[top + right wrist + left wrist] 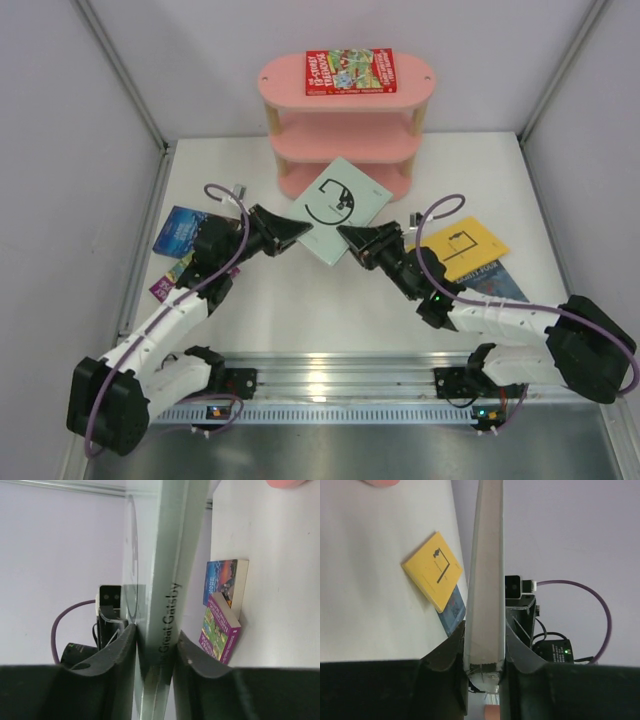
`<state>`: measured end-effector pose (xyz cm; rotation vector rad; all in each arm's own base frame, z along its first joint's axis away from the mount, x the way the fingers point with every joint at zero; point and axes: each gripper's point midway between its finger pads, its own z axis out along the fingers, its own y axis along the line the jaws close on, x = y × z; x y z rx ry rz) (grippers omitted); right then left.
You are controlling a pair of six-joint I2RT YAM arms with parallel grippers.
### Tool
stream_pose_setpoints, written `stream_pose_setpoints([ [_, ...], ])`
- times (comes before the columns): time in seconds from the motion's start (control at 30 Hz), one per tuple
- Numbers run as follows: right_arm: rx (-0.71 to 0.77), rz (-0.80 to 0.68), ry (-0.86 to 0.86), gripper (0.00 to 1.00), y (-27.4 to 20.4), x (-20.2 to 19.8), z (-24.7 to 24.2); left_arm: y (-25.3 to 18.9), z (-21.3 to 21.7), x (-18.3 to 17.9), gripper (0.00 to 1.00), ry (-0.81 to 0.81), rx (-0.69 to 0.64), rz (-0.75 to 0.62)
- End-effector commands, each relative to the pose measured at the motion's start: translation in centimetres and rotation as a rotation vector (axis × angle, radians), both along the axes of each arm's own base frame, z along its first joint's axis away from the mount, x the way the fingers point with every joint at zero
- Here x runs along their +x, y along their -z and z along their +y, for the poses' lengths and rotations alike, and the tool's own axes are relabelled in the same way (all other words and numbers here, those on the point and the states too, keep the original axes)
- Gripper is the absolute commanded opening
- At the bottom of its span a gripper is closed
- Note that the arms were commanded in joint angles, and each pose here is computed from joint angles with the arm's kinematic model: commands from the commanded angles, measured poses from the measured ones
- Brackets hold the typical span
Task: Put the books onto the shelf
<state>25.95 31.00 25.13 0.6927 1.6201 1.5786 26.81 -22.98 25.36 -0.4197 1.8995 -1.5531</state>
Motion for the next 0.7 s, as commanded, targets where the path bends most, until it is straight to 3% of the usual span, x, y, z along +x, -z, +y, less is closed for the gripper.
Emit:
stream_pose_setpoints([
  [0.0,0.118,-0.177,-0.06,0.32,-6.2,-2.1,-0.1,-5.0,-0.5,-0.2,0.13,0.041,-0.034,-0.193],
  [0.07,0.088,-0.203,-0.044,0.42,-6.3,-2.2,-1.1,-4.8,-1.0,-0.5,0.0,0.084,-0.032,-0.183],
  [0.2,0.003,-0.182,-0.007,0.49,-4.8,-1.6,-3.2,-5.9,-1.6,-1.0,0.0,0.142,-0.044,-0.207],
  [0.33,0.019,-0.178,0.043,0.49,-4.3,-0.9,-5.5,-6.5,-2.3,-0.6,0.0,0.18,-0.05,-0.208],
  [0.53,0.06,-0.216,0.052,0.42,-5.2,-0.1,-7.0,-7.5,-3.5,-0.4,0.0,0.28,-0.099,-0.203],
  [0.63,0.065,-0.23,0.055,0.29,-5.9,0.2,-7.2,-6.5,-3.7,0.6,0.0,0.265,-0.046,-0.172],
  [0.67,0.071,-0.237,0.052,0.19,-6.2,0.3,-7.2,-6.8,-3.7,0.9,0.0,0.258,-0.036,-0.184],
])
